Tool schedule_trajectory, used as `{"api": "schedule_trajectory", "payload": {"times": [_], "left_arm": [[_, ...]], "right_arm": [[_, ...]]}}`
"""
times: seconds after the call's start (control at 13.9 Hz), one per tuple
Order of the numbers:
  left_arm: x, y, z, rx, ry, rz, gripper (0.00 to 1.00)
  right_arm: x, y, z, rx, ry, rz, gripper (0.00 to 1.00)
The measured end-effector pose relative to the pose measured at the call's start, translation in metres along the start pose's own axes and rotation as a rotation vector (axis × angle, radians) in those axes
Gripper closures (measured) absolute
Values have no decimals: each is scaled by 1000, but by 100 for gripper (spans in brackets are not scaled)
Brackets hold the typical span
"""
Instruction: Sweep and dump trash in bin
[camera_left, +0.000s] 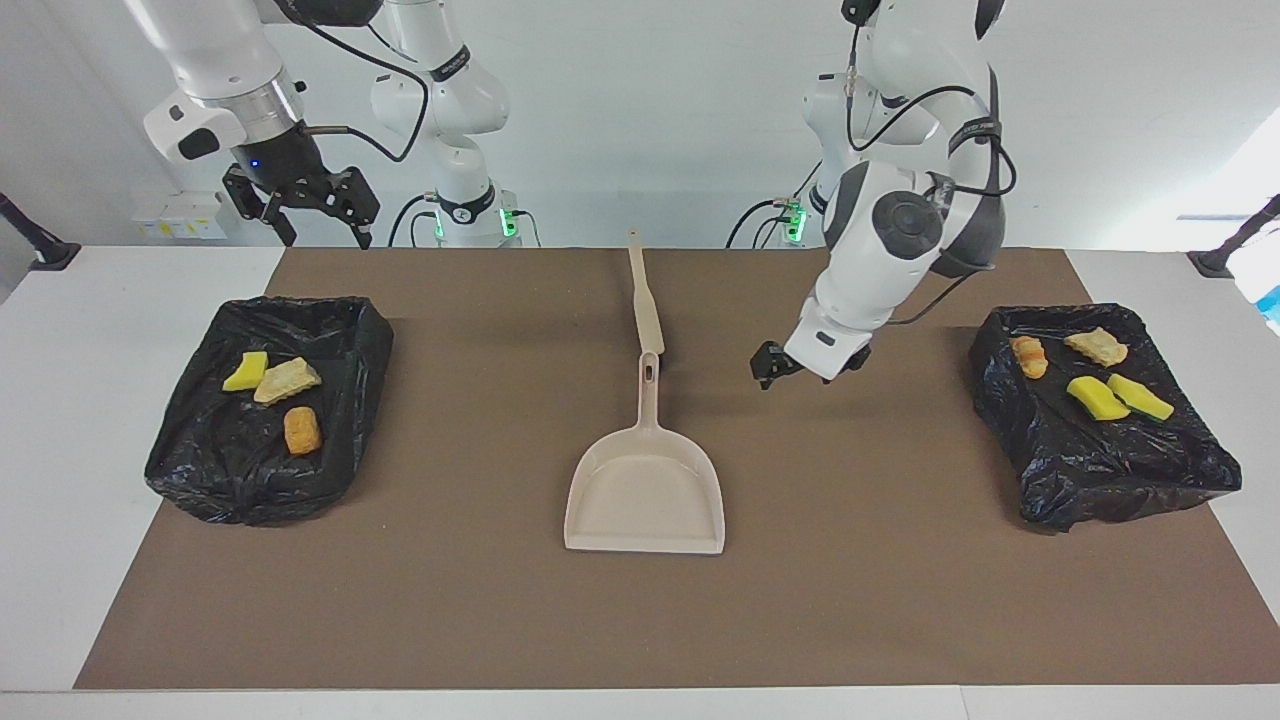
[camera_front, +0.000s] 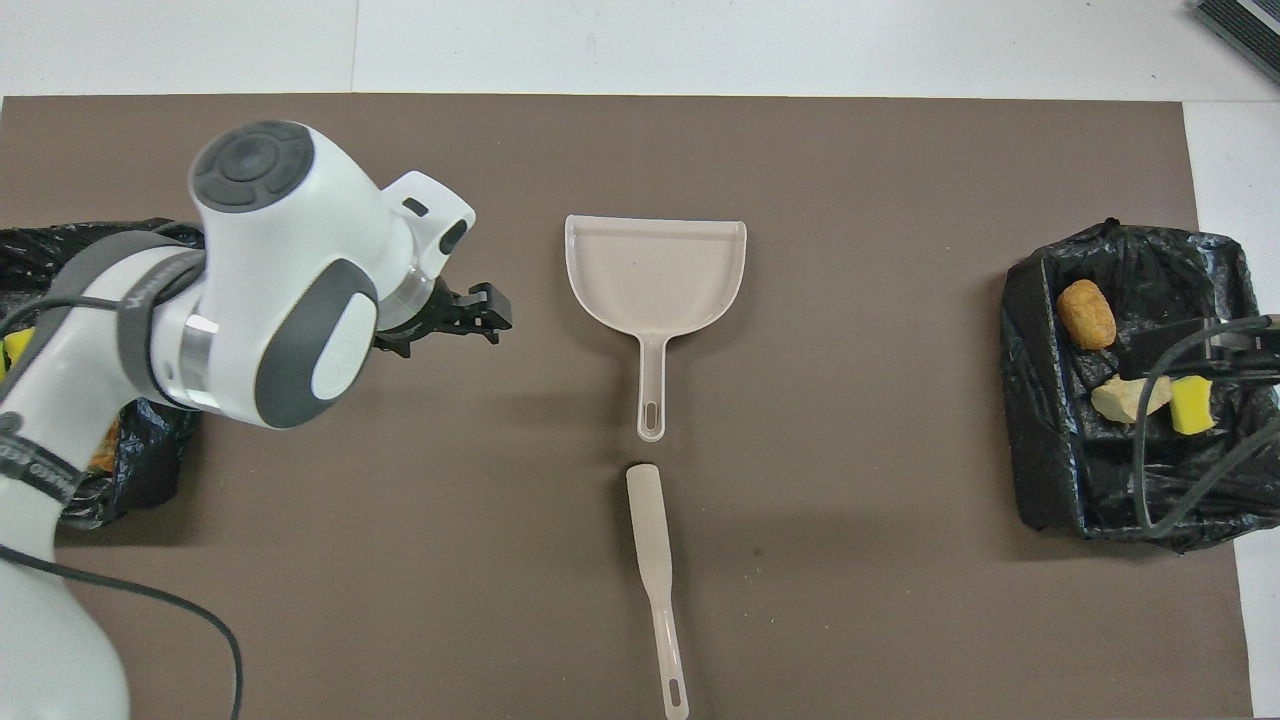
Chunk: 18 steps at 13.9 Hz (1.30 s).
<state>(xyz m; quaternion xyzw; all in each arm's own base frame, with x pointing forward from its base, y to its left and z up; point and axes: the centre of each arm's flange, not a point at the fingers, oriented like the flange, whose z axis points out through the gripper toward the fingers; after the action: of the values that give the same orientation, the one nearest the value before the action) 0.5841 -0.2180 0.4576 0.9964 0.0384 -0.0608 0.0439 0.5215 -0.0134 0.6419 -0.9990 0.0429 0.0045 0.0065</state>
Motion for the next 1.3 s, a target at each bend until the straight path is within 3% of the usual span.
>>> {"api": "schedule_trajectory", "payload": {"times": [0.51, 0.65, 1.3], "left_arm": [[-10, -106, -86, -26, 54, 26, 0], [-20, -124, -99, -23, 35, 57, 0], [-47, -197, -151, 4, 75, 129, 0]], "right_arm": [[0, 0, 0, 0, 0, 0, 0], [0, 0, 0, 0, 0, 0, 0], [0, 0, 0, 0, 0, 0, 0]]}}
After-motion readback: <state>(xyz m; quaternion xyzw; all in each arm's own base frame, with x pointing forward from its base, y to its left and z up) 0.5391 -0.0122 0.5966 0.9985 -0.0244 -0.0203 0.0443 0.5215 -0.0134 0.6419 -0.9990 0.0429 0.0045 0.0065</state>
